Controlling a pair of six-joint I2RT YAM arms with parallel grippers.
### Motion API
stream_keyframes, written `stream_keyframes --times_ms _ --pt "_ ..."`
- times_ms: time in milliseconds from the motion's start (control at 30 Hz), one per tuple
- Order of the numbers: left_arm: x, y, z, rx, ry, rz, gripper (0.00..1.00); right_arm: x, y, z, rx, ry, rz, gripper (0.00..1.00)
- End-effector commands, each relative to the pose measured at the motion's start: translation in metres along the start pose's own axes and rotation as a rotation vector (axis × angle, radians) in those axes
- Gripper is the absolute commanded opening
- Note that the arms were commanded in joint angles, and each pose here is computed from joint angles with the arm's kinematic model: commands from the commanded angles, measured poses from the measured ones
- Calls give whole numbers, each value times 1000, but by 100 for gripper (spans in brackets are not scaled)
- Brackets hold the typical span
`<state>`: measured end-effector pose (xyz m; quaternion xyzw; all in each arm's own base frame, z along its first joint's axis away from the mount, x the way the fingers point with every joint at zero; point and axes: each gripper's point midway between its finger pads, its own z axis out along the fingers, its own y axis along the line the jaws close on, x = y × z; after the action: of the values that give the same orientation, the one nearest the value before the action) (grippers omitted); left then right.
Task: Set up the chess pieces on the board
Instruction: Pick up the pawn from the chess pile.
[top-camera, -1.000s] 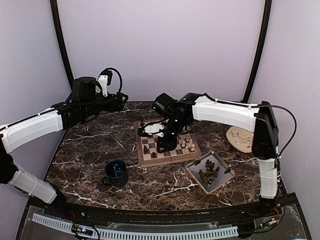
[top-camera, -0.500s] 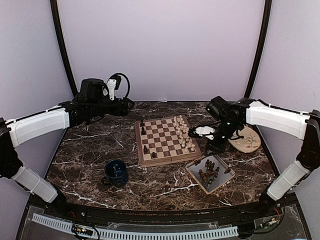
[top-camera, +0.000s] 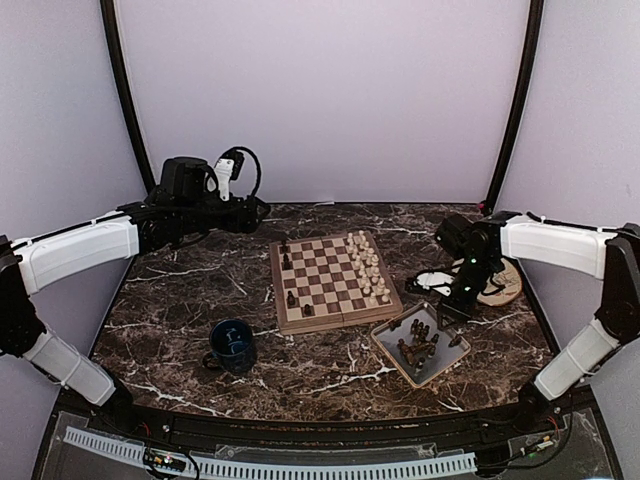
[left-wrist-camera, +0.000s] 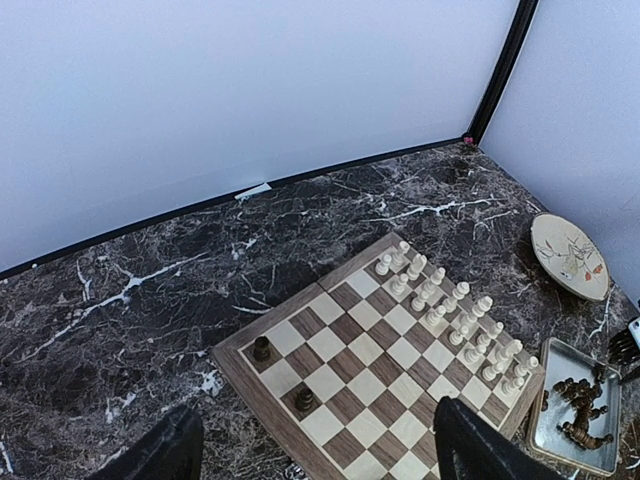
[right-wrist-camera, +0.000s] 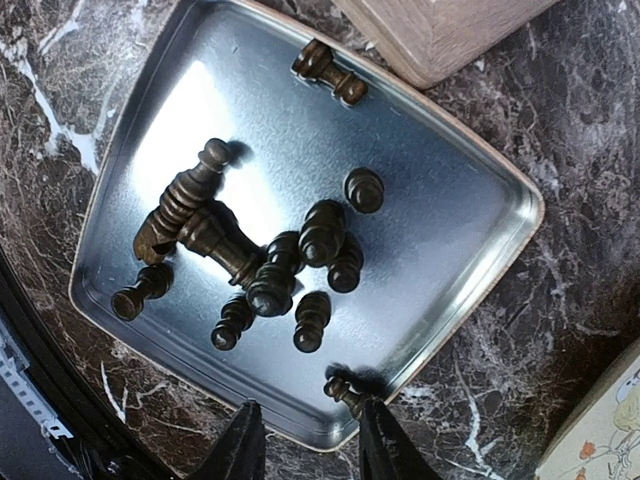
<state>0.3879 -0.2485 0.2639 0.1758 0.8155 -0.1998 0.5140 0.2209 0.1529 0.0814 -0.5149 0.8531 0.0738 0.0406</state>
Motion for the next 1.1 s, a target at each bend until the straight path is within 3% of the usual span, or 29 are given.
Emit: stream_keyframes --times_ms 0,300,633,1067 --pt "-11 -5 -2 18 -13 6 82 4 2 12 -39 26 28 34" --pt "-11 -7 -2 26 -12 2 82 3 0 34 -66 51 66 34" --pt "-7 -7 1 32 6 1 82 3 -2 48 -77 63 80 28" --pt "-4 -8 4 39 19 -2 82 9 0 55 -105 76 88 8"
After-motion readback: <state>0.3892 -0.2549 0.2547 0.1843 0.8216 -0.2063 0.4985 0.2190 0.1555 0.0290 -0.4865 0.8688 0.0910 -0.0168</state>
